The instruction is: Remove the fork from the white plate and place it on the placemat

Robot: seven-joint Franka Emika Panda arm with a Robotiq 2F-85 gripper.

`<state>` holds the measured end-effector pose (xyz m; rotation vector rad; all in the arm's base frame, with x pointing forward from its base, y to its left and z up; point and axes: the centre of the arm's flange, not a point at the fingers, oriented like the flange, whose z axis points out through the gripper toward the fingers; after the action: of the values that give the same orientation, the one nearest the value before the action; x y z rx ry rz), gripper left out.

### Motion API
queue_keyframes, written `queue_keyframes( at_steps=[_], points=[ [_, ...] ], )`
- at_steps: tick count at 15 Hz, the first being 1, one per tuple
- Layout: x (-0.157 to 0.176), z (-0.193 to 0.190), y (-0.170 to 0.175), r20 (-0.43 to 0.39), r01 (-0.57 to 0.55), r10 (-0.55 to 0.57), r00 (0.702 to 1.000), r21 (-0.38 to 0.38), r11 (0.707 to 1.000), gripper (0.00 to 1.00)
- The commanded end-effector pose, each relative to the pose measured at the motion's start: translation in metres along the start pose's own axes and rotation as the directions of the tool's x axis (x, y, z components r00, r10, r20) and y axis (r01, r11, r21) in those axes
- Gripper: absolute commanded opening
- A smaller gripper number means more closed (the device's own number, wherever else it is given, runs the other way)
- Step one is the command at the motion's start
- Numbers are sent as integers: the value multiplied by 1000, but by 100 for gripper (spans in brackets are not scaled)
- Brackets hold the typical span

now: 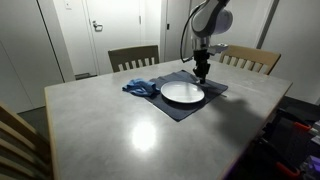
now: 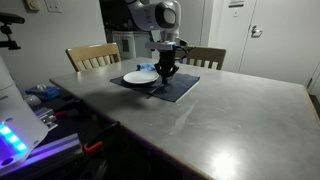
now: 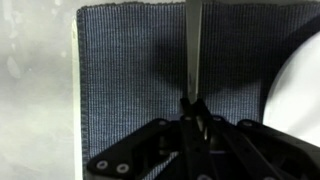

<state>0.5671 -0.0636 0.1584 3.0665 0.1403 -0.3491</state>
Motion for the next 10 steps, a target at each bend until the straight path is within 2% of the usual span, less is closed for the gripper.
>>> queue_keyframes(
  at_steps=[1,5,10],
  points=[
    [10,3,2,-6,0,0,1000,35,999,2],
    [11,6,3,-19,-39,41,999,76,996,2],
    [20,3,6,-16,-51,52,999,74,996,2]
  ],
)
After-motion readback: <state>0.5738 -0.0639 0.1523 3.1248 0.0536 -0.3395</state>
